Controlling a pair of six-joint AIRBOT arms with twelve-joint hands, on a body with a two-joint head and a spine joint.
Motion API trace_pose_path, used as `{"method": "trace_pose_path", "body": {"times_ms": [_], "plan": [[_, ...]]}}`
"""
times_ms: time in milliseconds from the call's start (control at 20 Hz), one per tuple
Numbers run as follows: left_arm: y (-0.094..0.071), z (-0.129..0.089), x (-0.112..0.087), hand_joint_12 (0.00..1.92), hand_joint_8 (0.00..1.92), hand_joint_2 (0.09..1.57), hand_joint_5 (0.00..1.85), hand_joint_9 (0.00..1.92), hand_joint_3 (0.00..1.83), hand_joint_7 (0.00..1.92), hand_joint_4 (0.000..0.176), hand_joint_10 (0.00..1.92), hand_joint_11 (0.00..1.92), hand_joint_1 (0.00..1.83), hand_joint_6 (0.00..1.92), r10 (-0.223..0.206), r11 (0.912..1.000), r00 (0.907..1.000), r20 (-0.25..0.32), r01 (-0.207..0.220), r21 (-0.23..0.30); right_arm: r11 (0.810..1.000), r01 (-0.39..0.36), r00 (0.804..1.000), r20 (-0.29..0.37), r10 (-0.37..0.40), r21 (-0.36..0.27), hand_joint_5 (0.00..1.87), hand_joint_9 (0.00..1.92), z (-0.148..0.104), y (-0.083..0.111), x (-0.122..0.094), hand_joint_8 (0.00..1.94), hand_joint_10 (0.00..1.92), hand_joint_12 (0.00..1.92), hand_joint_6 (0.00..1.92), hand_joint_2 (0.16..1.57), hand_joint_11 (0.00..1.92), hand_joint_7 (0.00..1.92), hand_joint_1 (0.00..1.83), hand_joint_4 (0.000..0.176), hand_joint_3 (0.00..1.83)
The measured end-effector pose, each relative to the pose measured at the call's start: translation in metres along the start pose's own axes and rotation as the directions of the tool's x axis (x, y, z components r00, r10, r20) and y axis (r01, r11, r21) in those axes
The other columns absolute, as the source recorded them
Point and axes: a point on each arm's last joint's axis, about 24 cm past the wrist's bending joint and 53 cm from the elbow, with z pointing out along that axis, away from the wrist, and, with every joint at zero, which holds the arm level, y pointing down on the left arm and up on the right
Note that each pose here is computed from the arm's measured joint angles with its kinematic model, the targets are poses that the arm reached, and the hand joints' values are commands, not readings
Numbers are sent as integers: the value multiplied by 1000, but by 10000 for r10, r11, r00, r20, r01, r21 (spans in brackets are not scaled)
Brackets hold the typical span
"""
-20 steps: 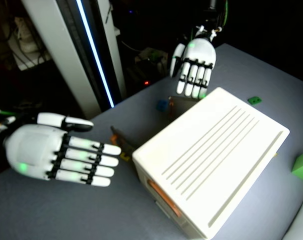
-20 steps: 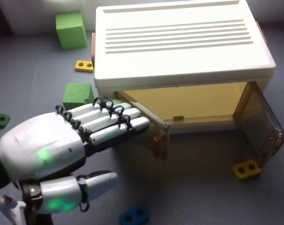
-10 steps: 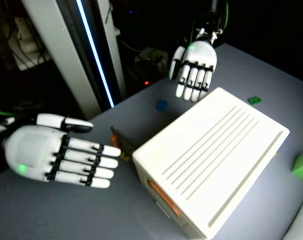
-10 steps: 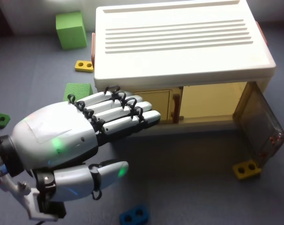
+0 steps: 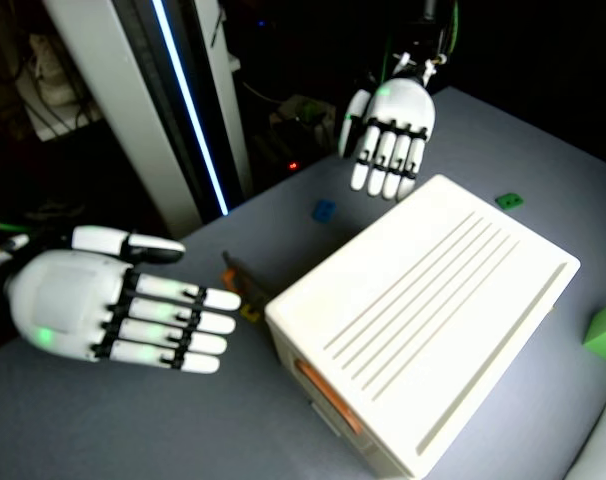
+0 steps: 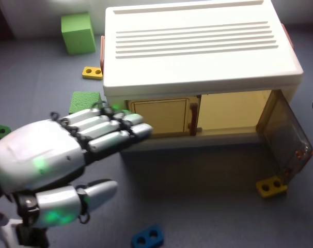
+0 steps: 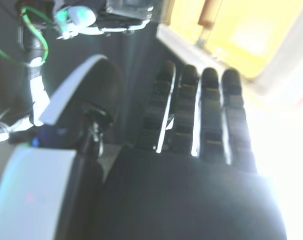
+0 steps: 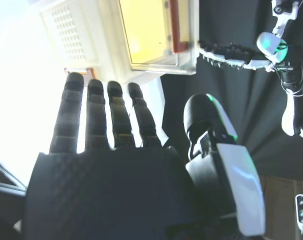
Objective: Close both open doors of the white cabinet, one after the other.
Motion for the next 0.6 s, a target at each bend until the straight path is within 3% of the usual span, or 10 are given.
{"method": "trace_pose_path", "body": {"times_ms": [50, 200, 350, 500, 600], "plan": [[5, -5, -3, 69, 0, 1571, 7, 0, 228, 0, 0, 0, 0, 0, 0, 97, 9996, 9999, 139, -93, -277, 10000, 24, 10000, -43, -24, -5, 47, 0, 0, 0, 0, 0, 0, 0, 0, 1455, 33, 0, 0, 0, 7], [18, -26, -20, 46, 0, 1571, 0, 0, 229, 0, 0, 0, 9, 0, 0, 352, 9940, 9960, 822, -263, -1066, 10000, 33, 9996, -272, -31, 66, 52, 0, 0, -1, 6, 0, 0, 3, 3, 1448, 15, 0, 0, 0, 2], [31, -50, -33, 194, 0, 1571, 0, 18, 220, 0, 0, 1, 0, 0, 0, 592, 9818, 9876, 1453, -313, -1874, 9997, 89, 9975, -697, -74, 224, 42, 0, -1, -5, 16, 0, 0, 0, 4, 1443, 0, 1, 0, 0, 0], [36, -68, -47, 455, 6, 1571, 55, 87, 113, 56, 0, 7, 0, 0, 4, 756, 9742, 9726, 2201, -250, -2244, 9995, 144, 9956, -928, -117, 276, 46, 0, 1, -6, 21, 0, 0, 0, 4, 1453, 0, 0, 0, 0, 3], [38, -77, -52, 506, 10, 1571, 77, 115, 94, 88, 0, 12, 0, 0, 7, 870, 9703, 9653, 2463, -260, -2406, 9992, 187, 9940, -1082, -148, 350, 42, 0, 2, -8, 25, 0, 0, 0, 2, 1459, 0, 0, 0, 0, 6]]}}
